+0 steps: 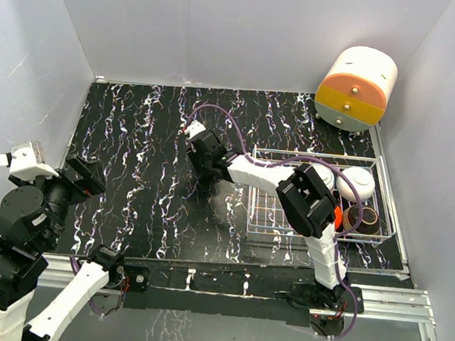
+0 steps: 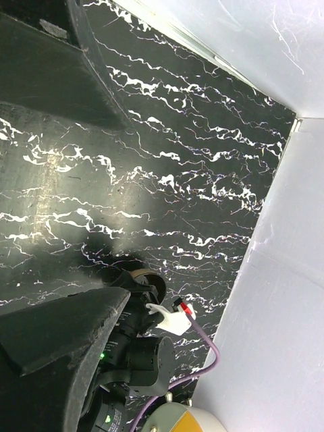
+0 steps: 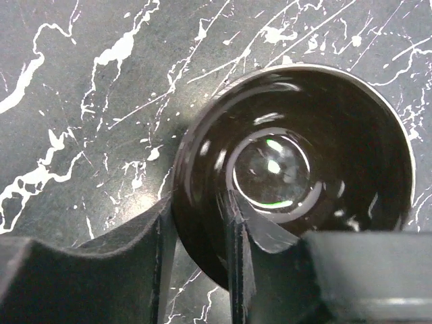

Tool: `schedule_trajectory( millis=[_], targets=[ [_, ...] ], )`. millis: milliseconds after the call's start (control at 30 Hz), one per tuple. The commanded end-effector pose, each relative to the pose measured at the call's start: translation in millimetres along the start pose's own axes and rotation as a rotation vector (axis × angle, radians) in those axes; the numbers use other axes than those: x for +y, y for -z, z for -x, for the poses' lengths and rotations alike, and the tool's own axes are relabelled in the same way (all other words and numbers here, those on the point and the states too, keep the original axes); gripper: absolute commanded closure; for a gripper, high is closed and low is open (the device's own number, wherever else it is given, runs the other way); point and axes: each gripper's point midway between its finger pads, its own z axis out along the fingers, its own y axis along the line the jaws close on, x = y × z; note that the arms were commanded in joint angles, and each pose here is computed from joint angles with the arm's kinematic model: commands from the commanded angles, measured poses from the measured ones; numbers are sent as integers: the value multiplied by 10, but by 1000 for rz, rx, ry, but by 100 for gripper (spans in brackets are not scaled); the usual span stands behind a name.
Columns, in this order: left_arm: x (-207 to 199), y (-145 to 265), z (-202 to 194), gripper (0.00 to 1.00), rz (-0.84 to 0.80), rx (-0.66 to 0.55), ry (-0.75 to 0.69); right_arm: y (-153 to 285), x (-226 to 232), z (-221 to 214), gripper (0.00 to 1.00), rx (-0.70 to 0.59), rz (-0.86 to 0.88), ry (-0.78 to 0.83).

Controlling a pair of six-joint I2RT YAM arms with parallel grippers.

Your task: Load the bowls into the dish rack

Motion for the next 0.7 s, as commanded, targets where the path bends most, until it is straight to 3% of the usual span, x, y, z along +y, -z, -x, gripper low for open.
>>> schedule_trajectory(
  millis=[0,100,300,533,667],
  targets=[
    [35,41,24,3,8,-4,-10,15,5,235,72,-74,-8,2],
    [36,41,27,3,10,-3,-9,98,47,288,91,-90,17,-9],
    [13,53,80,3,3,-9,-5,722,484,765,92,-259,304,-81],
    [-19,63,121,3,-8,-10,-3,2014,716,1251,92,-557,598,-224],
    [-31,51,117,3,-11,-6,-6,2674,690,1254,92,-675,709,-279]
  ],
)
